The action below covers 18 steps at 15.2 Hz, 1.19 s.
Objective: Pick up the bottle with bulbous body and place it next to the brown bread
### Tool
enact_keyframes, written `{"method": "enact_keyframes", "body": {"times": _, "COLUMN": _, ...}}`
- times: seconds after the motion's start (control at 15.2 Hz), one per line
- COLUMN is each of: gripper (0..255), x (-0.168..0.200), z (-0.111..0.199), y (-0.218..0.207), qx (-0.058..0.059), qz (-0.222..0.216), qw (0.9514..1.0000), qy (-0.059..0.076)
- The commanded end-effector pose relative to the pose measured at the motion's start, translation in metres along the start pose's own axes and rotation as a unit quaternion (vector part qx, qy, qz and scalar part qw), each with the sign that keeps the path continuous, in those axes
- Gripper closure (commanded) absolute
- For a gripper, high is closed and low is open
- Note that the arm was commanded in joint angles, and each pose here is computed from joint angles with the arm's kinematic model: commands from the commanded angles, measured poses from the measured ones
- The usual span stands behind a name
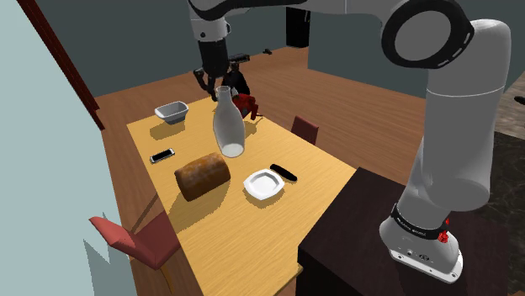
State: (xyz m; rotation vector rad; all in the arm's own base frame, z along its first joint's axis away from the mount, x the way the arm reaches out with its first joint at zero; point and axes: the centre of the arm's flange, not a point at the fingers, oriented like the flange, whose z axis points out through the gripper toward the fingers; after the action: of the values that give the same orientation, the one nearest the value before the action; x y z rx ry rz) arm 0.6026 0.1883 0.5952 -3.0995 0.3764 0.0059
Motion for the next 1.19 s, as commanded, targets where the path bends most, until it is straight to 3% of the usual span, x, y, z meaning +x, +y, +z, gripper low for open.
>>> {"method": "enact_keyframes", "body": {"times": 0.0, "gripper": 255, "x": -0.007, "z": 0.002, "y": -0.024, "qx": 0.0, "qz": 0.001, "qw": 1.0, "qy": 0.0}}
{"method": "enact_keyframes", "body": {"times": 1.12, "gripper": 255, "x": -0.006, "z": 0.091, "y": -0.022, "qx": 0.0, "qz": 0.001, "qw": 1.0, "qy": 0.0}}
